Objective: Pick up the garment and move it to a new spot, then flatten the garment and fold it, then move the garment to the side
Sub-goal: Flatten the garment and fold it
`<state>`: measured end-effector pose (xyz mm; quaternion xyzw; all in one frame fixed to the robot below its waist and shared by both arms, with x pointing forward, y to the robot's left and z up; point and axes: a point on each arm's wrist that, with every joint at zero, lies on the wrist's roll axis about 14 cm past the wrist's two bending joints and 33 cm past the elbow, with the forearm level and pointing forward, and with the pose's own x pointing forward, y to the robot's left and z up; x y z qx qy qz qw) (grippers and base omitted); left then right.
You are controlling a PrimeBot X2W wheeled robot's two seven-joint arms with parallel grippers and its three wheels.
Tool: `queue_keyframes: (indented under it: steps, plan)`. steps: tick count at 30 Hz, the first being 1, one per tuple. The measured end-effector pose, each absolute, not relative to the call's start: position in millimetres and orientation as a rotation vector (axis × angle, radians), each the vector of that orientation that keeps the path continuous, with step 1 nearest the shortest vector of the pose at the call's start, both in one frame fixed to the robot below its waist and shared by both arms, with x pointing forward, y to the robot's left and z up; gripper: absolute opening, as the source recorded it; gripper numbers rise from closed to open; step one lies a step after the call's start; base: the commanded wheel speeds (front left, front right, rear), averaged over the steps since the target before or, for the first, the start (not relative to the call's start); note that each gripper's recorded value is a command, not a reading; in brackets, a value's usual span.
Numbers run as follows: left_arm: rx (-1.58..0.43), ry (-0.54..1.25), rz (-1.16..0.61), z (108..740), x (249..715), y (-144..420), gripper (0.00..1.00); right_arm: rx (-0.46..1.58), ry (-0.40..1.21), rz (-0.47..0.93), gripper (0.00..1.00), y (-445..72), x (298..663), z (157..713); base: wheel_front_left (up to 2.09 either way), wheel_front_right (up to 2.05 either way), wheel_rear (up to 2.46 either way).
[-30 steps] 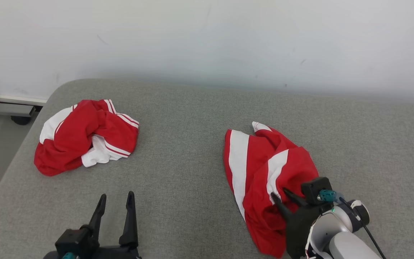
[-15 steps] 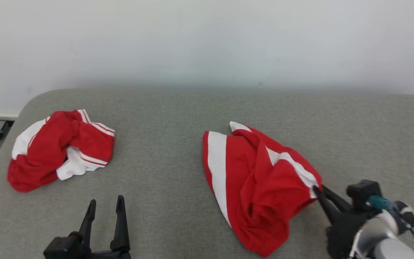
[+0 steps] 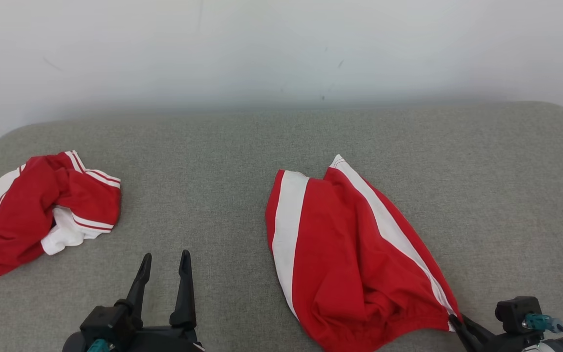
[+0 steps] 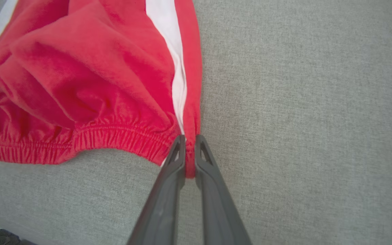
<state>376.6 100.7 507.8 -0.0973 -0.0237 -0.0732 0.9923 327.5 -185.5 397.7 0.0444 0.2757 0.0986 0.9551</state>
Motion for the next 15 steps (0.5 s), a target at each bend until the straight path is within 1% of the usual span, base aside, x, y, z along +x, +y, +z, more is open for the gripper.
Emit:
queue_keyframes:
  steps: [3, 4, 5, 8, 11, 15]
  plan:
    - [-0.194, -0.036, -0.144, 504, 377, 101, 1.0, 0.101, 0.568, 0.209, 0.0, -179, 329, 396, 0.0, 0.0, 0.0]
    - [-0.194, -0.033, -0.143, 503, 377, 101, 1.0, 0.106, 0.567, 0.207, 0.4, -179, 330, 396, 0.0, 0.0, 0.0]
    - [-0.193, -0.03, -0.143, 502, 377, 102, 1.0, 0.111, 0.562, 0.202, 1.0, -179, 331, 398, 0.0, 0.0, 0.0]
    - [-0.191, -0.027, -0.142, 501, 377, 102, 1.0, 0.124, 0.516, 0.159, 1.0, -191, 340, 409, 0.0, 0.0, 0.0]
    - [-0.19, -0.028, -0.142, 501, 378, 102, 1.0, 0.133, 0.427, 0.126, 1.0, -201, 351, 432, 0.0, 0.0, 0.0]
    - [-0.188, -0.033, -0.146, 503, 379, 101, 1.0, 0.135, 0.305, 0.123, 1.0, -206, 362, 465, 0.0, 0.0, 0.0]
